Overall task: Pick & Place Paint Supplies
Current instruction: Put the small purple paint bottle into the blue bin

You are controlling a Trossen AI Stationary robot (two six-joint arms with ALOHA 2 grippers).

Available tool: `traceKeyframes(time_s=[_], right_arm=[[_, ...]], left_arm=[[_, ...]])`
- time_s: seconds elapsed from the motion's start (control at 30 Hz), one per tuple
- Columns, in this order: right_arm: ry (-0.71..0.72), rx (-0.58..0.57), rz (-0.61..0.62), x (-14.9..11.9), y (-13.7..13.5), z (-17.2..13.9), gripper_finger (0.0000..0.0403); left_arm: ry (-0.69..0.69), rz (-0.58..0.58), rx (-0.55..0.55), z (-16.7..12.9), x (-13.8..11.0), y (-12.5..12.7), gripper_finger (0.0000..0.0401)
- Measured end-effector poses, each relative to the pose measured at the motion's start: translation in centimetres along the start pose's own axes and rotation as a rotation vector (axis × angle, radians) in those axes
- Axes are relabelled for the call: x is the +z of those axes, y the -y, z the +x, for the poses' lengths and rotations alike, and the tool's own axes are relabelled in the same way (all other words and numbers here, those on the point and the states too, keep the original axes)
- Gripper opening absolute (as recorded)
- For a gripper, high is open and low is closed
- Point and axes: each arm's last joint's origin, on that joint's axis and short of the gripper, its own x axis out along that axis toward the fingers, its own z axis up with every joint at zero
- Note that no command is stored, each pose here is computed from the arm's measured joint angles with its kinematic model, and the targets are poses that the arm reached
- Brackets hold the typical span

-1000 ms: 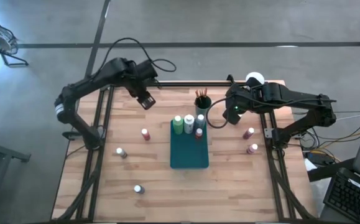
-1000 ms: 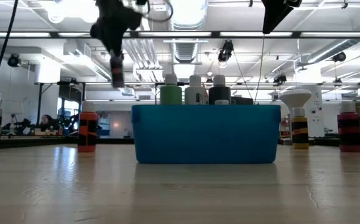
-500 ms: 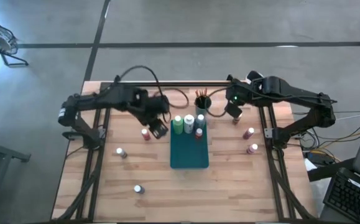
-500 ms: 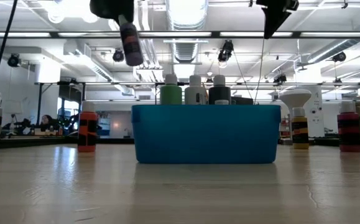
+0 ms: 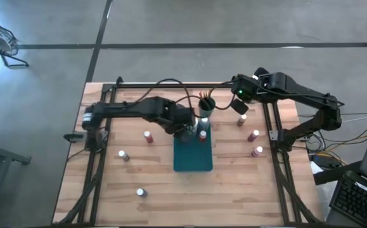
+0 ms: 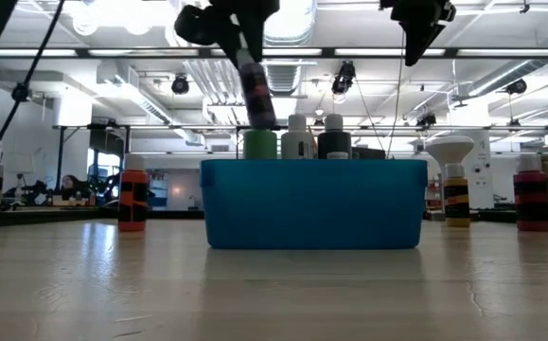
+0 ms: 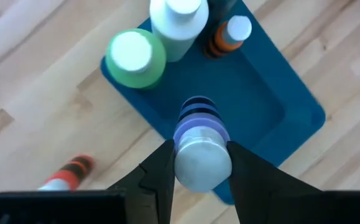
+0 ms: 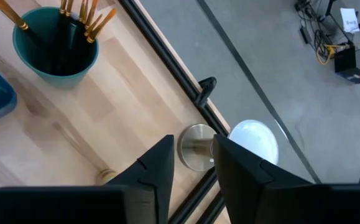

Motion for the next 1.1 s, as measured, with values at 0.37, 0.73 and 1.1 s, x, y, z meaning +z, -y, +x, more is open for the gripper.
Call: traceKeyframes(time_s=[0.37, 0.73, 1.1], right_arm=[[0.0, 0.001, -0.004, 0.0, 0.0, 0.0, 0.0129], [0.001, 0.002, -0.004, 0.0, 0.0, 0.0, 0.0147], [0.001, 0.002, -0.004, 0.0, 0.0, 0.0, 0.0159]], left_arm=[[-0.047, -0.132, 0.046, 3.8, 0.8, 1.8, 0.0123], [-0.037, -0.128, 0.055, 6.0, 1.7, 2.1, 0.0123], [-0.022, -0.154, 0.067, 8.9, 2.7, 2.3, 0.0123]])
